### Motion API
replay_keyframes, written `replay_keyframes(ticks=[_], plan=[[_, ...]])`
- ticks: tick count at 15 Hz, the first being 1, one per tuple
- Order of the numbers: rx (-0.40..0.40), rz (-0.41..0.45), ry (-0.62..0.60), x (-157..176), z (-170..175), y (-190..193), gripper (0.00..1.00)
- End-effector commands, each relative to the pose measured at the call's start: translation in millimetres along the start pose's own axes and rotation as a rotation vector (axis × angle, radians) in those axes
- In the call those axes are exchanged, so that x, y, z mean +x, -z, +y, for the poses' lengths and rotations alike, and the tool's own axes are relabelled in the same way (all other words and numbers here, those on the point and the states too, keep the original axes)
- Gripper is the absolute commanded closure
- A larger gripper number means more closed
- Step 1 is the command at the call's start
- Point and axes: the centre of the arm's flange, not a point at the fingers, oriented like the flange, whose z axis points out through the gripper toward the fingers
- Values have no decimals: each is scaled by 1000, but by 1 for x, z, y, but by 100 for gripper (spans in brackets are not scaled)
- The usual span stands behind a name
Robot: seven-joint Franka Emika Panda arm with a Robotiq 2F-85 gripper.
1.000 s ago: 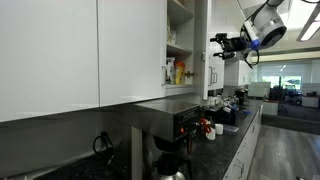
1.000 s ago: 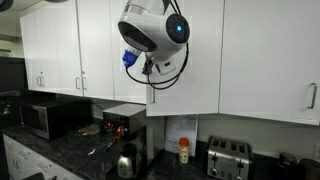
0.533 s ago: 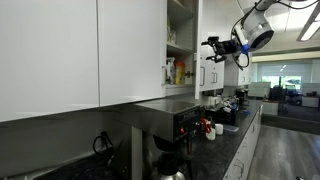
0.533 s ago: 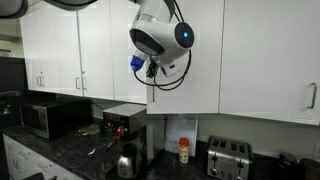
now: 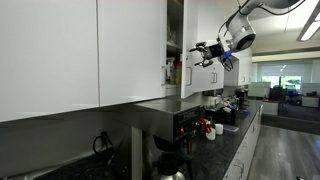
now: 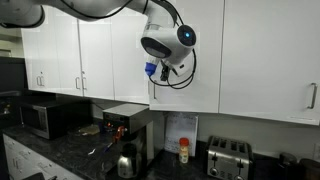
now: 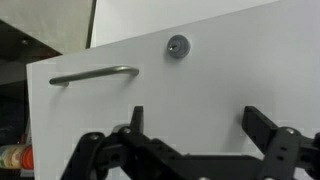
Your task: Close the top right cabinet door
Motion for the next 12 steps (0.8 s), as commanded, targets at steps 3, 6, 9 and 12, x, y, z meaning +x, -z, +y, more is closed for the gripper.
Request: replay_keyframes(ticks=[3, 6, 9, 12], plan=[[-28, 95, 70, 16, -12, -41, 0], [-41, 126, 95, 9, -14, -36, 0], [-105, 122, 124, -10, -16, -7, 0], [-191, 135, 178, -33, -21, 31, 0]])
